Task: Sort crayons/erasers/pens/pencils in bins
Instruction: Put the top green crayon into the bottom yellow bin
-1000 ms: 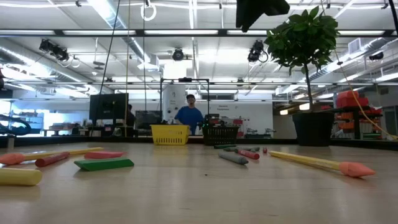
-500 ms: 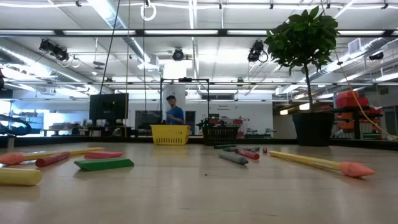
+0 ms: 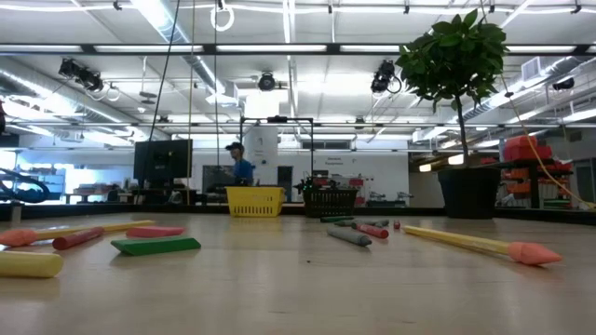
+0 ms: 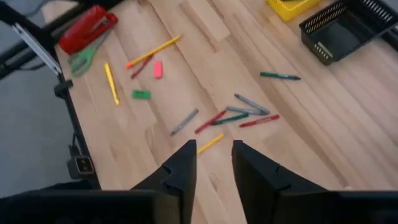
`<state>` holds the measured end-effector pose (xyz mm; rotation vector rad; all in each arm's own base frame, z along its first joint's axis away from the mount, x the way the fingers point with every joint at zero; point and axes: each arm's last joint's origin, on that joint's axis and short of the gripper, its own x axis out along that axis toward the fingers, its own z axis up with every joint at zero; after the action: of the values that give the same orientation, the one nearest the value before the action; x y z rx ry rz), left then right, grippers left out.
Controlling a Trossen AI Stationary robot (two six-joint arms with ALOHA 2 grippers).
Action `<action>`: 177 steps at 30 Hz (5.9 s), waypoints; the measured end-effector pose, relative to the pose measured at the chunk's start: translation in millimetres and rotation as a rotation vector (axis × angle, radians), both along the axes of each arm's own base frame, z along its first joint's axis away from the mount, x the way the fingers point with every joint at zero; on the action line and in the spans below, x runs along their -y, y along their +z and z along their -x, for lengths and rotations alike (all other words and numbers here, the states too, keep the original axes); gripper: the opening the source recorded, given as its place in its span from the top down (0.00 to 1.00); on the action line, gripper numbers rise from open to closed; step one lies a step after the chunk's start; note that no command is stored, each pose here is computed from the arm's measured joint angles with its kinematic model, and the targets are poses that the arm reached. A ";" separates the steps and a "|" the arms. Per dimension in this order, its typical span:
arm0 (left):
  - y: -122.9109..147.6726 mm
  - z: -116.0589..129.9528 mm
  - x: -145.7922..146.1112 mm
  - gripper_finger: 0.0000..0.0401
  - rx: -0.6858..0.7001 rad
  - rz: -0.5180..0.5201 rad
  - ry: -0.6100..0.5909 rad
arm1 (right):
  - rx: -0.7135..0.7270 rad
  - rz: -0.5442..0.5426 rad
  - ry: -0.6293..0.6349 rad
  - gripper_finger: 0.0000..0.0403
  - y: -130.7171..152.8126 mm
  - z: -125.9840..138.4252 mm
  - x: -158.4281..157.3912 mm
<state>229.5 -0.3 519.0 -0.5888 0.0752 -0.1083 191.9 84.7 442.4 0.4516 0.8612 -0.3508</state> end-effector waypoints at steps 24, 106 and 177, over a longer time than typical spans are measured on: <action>-71.7 -49.1 -55.4 0.96 -0.520 -0.147 0.282 | 0.017 0.037 -0.362 0.62 -53.1 -26.8 1.2; -175.4 79.9 -51.8 0.94 -0.089 0.245 0.335 | -0.106 0.221 0.869 0.60 -249.8 -166.6 188.5; -184.0 76.2 -30.8 0.97 -0.196 0.394 0.241 | -0.093 0.045 0.462 0.93 -204.3 -158.5 194.1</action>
<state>153.3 30.5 335.1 -0.9963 0.1749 0.1740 350.4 -109.3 238.1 0.1856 1.0165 0.0355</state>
